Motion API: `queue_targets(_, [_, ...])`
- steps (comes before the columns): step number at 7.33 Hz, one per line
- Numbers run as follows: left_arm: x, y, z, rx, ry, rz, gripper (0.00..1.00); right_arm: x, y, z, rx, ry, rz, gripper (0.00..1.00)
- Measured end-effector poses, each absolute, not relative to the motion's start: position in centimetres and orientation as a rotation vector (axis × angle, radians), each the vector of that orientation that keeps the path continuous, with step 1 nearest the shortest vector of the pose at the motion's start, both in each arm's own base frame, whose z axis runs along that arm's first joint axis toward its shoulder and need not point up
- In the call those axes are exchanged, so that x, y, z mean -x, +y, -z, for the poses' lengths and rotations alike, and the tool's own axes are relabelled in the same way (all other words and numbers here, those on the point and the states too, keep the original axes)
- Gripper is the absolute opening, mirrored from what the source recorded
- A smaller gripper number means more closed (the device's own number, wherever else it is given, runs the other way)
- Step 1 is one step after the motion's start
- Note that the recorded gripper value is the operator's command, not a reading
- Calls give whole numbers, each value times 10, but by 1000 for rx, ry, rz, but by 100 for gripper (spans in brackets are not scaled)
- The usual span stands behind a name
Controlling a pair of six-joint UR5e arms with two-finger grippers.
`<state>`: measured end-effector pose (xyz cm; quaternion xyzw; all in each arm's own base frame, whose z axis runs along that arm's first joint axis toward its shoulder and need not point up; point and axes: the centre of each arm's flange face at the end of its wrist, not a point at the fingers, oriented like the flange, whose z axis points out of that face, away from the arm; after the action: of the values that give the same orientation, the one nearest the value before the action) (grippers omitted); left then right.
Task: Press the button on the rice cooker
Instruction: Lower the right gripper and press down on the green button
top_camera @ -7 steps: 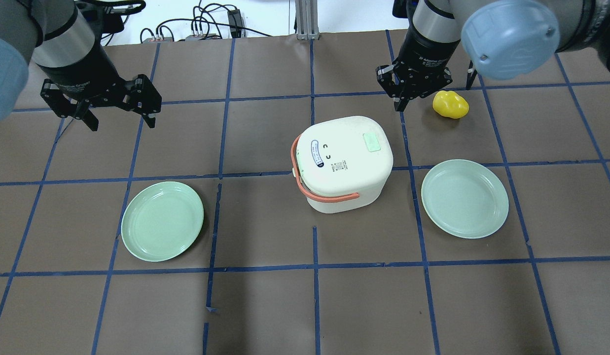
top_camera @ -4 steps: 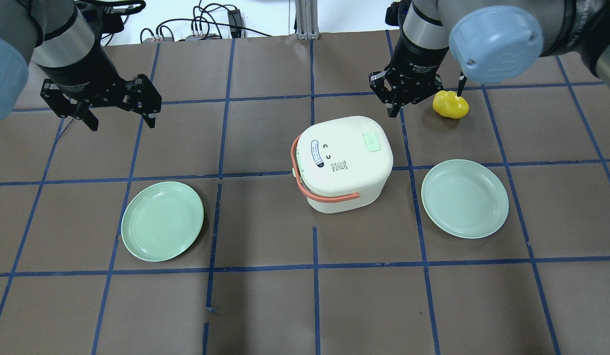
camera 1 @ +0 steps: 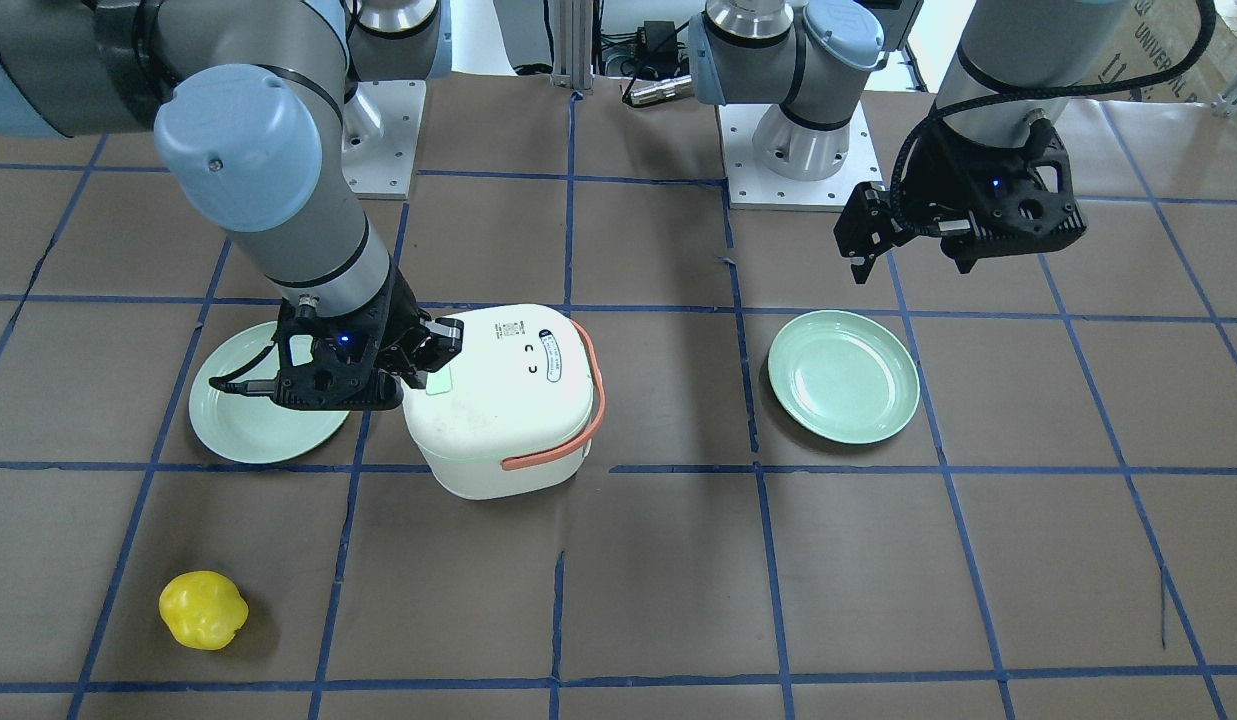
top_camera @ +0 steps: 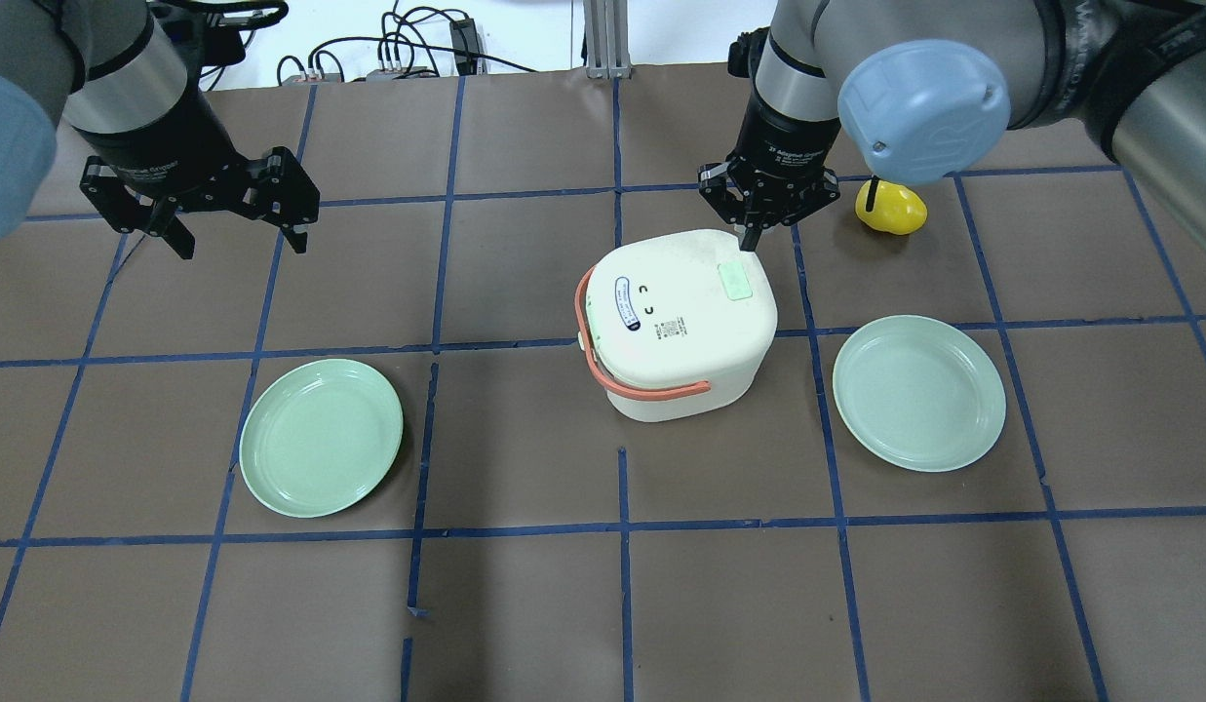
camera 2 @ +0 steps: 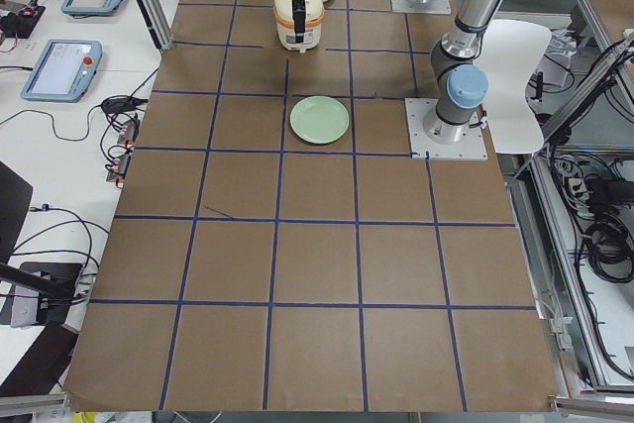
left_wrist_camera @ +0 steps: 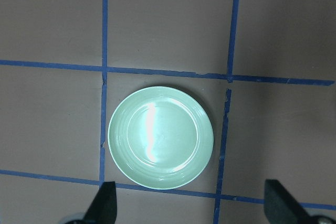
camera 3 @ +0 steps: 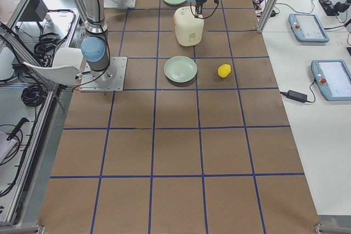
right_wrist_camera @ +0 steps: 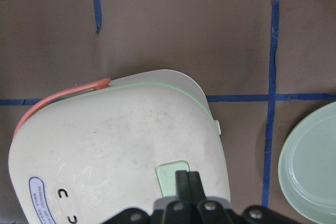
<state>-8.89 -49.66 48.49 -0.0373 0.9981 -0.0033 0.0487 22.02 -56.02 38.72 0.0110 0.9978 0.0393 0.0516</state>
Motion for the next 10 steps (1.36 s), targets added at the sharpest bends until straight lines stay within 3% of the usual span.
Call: queue_targets(10, [89,-497,-485,114,3042,10,100,-222,-552,-358,-34,3031,-146,11])
